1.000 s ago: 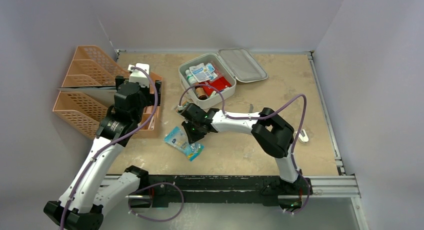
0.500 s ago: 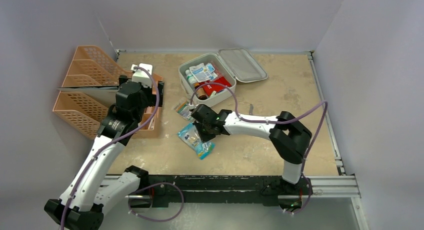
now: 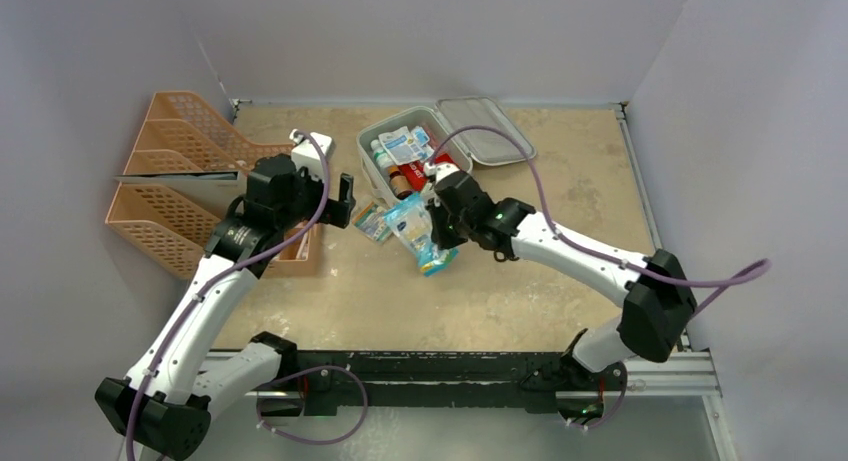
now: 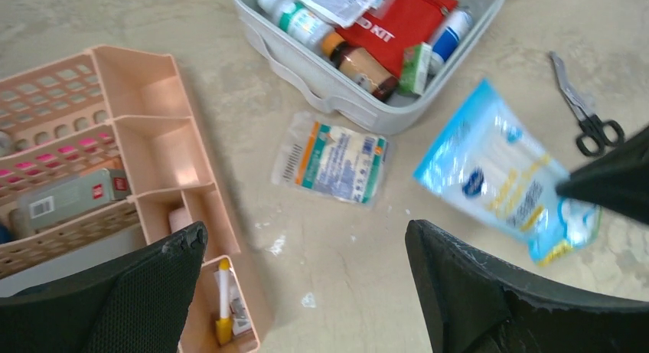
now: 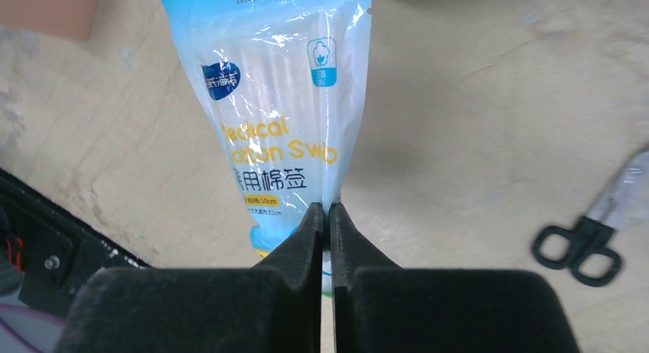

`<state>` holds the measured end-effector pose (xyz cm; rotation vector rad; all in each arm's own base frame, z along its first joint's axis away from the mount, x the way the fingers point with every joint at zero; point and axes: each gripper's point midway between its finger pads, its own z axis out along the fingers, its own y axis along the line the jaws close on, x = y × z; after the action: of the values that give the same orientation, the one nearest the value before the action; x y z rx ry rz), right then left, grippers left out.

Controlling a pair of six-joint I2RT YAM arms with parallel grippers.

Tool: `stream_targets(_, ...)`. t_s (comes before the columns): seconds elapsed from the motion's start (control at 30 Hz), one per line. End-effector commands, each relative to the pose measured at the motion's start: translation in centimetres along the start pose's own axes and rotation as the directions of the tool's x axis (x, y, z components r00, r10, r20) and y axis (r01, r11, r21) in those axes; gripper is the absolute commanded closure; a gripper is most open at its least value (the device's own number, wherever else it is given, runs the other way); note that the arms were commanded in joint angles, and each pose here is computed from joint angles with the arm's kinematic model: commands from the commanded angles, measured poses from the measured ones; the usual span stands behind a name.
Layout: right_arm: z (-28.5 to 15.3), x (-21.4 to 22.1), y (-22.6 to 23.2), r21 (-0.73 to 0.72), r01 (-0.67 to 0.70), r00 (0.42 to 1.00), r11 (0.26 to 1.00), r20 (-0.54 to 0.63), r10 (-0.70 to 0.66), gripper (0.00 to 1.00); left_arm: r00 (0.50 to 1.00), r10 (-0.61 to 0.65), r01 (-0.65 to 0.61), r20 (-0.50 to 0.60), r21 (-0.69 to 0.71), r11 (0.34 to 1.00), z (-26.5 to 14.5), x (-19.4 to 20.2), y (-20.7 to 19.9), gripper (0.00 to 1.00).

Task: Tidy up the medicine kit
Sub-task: Pick up the medical item at the center of the board, then place the medical item at the medicine box.

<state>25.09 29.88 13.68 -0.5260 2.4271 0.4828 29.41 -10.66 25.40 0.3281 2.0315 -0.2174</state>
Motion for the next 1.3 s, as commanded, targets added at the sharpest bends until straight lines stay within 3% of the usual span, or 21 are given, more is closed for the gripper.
stream_targets(0.0, -2.6, -4.1, -2.5, 0.063, 0.042, 0.994, 0.997, 0.101, -0.049, 1.0, 0.999, -0.041, 0.04, 0.01, 0.114, 0.993, -1.5, -0.7, -2.1, 0.0)
stream_targets(0.2, -3.2, -9.9, -5.6, 0.203, 0.127, 0.961, 0.971, 0.217, -0.172, 1.0, 0.998, -0.059, 0.064, -0.036, 0.164, 0.984, -1.2, 1.3, -3.1, 0.0)
stream_targets(0.3, -2.7, -12.6, -7.4, 0.24, 0.106, 0.954, 0.965, 0.248, -0.166, 1.0, 0.997, -0.055, 0.064, -0.057, 0.162, 0.985, -1.2, 1.9, -3.0, 0.0)
stream_targets(0.67, 2.0, -19.5, -10.9, 0.219, 0.128, 0.944, 0.967, 0.271, -0.187, 1.0, 0.997, -0.015, 0.023, -0.075, 0.103, 0.994, -0.9, 3.2, -1.8, 0.0)
stream_targets(0.83, 5.3, -21.2, -11.2, 0.209, 0.137, 0.951, 0.968, 0.245, -0.188, 1.0, 0.997, -0.015, 0.023, -0.076, 0.111, 0.994, -0.9, 3.3, -1.9, 0.0)
stream_targets(1.27, 11.3, -20.4, -14.2, 0.279, 0.127, 0.974, 0.952, 0.146, -0.173, 1.0, 0.997, -0.012, 0.02, -0.078, 0.094, 0.995, -0.9, 3.4, -1.6, 0.0)
